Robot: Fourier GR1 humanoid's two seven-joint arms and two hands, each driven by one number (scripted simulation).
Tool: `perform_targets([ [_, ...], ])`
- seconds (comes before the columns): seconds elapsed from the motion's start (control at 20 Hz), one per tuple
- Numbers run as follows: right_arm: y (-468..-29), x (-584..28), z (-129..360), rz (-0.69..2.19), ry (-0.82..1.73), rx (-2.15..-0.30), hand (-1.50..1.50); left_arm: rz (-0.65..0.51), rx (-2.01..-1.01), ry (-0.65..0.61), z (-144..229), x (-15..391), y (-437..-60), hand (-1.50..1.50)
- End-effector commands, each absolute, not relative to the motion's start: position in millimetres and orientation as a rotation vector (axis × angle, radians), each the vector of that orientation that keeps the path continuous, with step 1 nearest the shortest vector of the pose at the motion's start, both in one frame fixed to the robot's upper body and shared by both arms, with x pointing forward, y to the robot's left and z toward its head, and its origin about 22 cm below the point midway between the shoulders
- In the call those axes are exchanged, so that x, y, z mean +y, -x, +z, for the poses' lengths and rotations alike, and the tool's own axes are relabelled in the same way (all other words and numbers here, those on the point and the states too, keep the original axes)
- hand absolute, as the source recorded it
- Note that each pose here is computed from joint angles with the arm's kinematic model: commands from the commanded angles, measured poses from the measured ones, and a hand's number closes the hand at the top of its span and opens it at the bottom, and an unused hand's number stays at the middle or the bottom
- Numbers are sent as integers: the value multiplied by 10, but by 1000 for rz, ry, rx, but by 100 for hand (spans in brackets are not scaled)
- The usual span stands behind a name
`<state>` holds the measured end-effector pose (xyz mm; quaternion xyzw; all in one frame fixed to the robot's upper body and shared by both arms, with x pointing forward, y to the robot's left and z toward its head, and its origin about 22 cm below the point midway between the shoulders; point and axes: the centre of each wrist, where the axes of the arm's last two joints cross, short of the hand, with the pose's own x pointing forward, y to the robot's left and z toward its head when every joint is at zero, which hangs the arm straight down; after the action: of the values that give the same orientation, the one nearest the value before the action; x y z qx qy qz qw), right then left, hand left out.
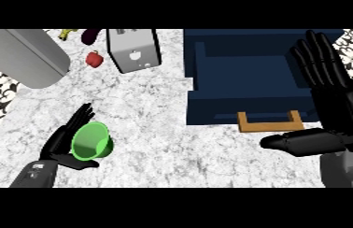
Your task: Pick up the cup, place it into the drawer and close the drawer
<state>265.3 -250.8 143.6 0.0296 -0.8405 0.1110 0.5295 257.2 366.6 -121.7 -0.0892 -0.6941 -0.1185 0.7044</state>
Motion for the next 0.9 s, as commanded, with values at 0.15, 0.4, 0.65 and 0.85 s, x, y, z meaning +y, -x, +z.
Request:
perform_targets([
  [0.15, -2700, -2599, 1638, 258, -91, -2023, -150, -232, -1642, 328, -1371, 3520, -2500, -150],
  [0.4, -2789, -2572, 1477, 290, -63, -2005, -150, -248, -1669, 341, -1355, 3329, -2650, -150],
  [0.65, -2620, -2548, 1369, 288, -93, -2007, -150, -231, -1672, 395, -1392, 3375, -2575, -150],
  [0.85, -2787, -2516, 1451, 269, -62, -2001, -150, -228, -1628, 478, -1404, 3188, -2662, -150],
])
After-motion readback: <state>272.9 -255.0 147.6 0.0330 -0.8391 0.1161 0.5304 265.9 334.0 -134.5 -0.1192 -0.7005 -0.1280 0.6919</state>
